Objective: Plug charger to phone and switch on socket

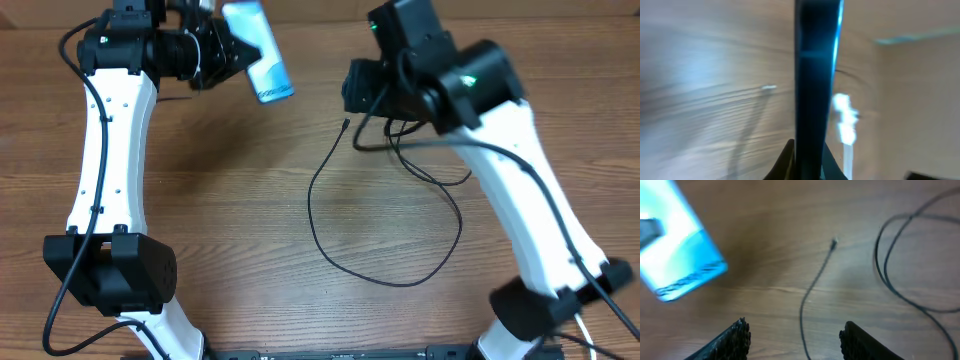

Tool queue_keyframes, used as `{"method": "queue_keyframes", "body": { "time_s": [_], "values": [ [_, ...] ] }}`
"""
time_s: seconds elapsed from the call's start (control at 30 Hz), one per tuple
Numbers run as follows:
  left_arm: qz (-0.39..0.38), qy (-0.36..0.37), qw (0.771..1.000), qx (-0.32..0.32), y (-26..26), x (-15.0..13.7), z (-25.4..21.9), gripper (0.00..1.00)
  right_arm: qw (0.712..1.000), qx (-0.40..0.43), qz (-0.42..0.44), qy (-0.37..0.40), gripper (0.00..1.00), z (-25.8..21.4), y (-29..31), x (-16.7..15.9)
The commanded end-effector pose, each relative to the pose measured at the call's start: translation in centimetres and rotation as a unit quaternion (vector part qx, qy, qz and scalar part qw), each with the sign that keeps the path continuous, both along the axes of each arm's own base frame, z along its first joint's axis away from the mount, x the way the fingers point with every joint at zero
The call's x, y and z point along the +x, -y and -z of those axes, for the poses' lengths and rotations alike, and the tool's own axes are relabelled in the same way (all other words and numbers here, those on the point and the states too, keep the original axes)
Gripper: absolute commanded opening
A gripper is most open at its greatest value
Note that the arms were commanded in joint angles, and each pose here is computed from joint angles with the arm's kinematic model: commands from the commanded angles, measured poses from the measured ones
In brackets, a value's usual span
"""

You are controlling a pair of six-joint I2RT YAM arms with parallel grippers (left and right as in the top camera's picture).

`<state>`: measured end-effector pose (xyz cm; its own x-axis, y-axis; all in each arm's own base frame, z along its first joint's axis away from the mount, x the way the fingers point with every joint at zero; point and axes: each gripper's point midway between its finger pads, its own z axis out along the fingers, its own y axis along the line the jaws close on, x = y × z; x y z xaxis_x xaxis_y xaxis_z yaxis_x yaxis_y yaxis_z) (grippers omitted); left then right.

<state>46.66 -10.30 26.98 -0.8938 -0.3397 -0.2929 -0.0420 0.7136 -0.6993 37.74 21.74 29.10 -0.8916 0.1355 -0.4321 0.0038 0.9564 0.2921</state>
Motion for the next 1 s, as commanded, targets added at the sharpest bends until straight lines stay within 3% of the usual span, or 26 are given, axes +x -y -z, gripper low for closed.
{"method": "queue_keyframes", "body": {
  "time_s": [0.0,0.13,0.27,0.43,0.97],
  "values": [
    [-0.106,-0.025,0.983,0.147,-5.0,0.4,2.3,0.04,0.997,-0.014,-0.011,-0.070,0.59,5.4,-2.2,0.0],
    [-0.169,-0.072,0.962,0.201,-8.2,-0.8,3.7,0.04,0.990,-0.045,-0.031,-0.127,0.59,10.8,-4.7,-0.7],
    [-0.174,-0.091,0.958,0.210,-9.0,-1.6,4.1,0.04,0.983,-0.067,-0.026,-0.170,0.58,15.6,-6.7,-1.3],
    [-0.171,-0.102,0.956,0.214,-9.2,-2.1,4.4,0.04,0.975,-0.098,0.011,-0.198,0.49,19.6,-7.5,-1.9],
    [-0.165,-0.103,0.959,0.205,-8.8,-2.2,4.3,0.04,0.959,-0.135,0.028,-0.247,0.42,26.6,-7.7,-2.4]
  ]
}}
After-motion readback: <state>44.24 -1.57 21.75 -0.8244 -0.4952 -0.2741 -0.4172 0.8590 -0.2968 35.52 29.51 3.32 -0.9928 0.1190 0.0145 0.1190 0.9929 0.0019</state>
